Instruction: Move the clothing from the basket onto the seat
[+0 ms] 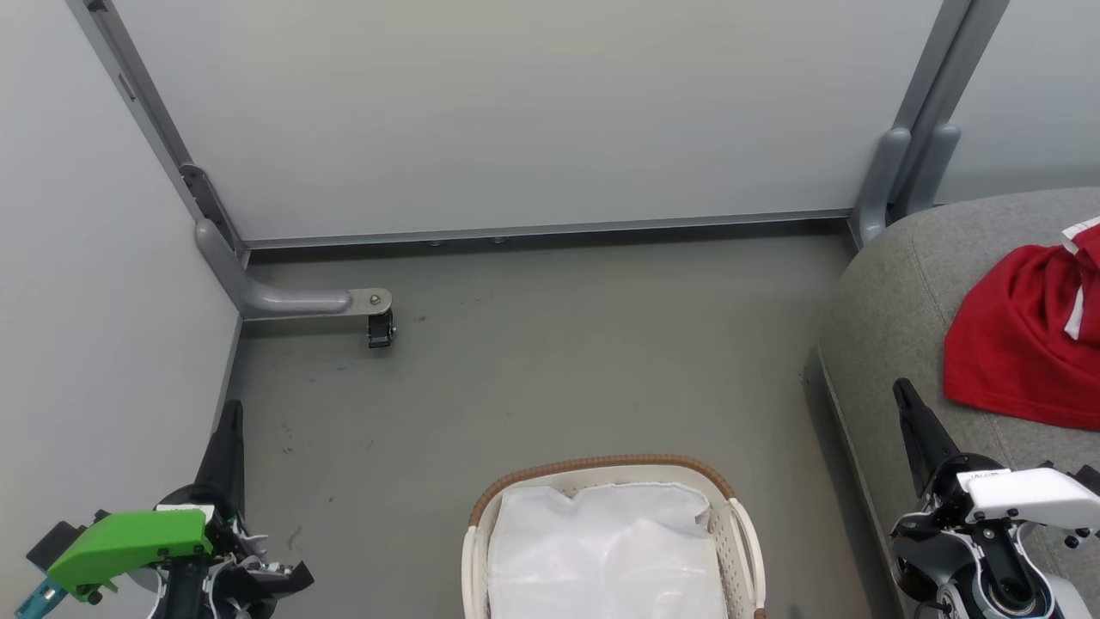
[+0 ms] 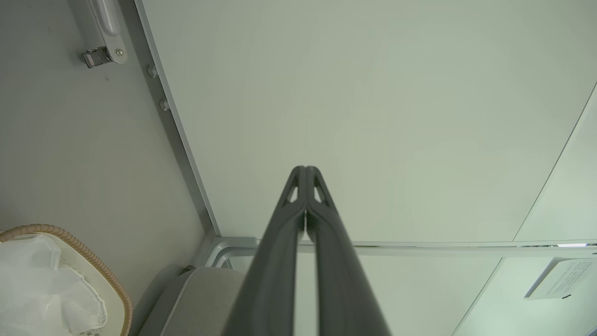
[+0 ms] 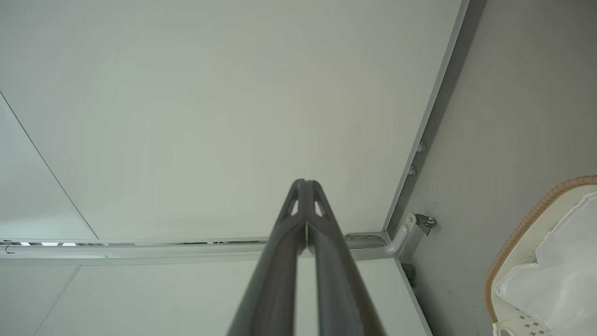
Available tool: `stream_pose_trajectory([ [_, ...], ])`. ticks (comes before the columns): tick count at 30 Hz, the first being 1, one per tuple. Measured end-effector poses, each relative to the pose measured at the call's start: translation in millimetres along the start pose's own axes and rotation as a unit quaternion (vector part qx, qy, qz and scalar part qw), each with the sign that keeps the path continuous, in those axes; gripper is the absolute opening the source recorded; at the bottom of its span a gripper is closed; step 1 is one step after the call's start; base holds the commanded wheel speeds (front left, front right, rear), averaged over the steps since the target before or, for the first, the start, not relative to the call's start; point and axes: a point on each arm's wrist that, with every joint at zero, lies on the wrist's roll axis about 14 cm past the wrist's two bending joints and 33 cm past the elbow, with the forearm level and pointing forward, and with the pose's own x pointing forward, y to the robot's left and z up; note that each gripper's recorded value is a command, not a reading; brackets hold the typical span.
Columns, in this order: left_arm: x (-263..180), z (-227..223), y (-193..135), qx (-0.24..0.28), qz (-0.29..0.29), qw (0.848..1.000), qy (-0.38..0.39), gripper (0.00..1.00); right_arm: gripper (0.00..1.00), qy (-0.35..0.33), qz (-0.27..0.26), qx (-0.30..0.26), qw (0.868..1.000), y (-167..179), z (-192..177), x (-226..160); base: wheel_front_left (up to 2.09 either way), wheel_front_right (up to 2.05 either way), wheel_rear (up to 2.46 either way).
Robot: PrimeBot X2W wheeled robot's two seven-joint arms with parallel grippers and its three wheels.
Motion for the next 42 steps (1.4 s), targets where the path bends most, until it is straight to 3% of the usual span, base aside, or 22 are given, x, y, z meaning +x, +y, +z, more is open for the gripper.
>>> stream_pose_trajectory([
  [42, 0.0, 0.2, -0.1, 0.000, 0.000, 1.000, 0.000, 0.00, 0.00, 0.000, 0.000, 0.000, 1.000, 0.1, 0.0, 0.0, 0.00, 0.00, 0.00],
])
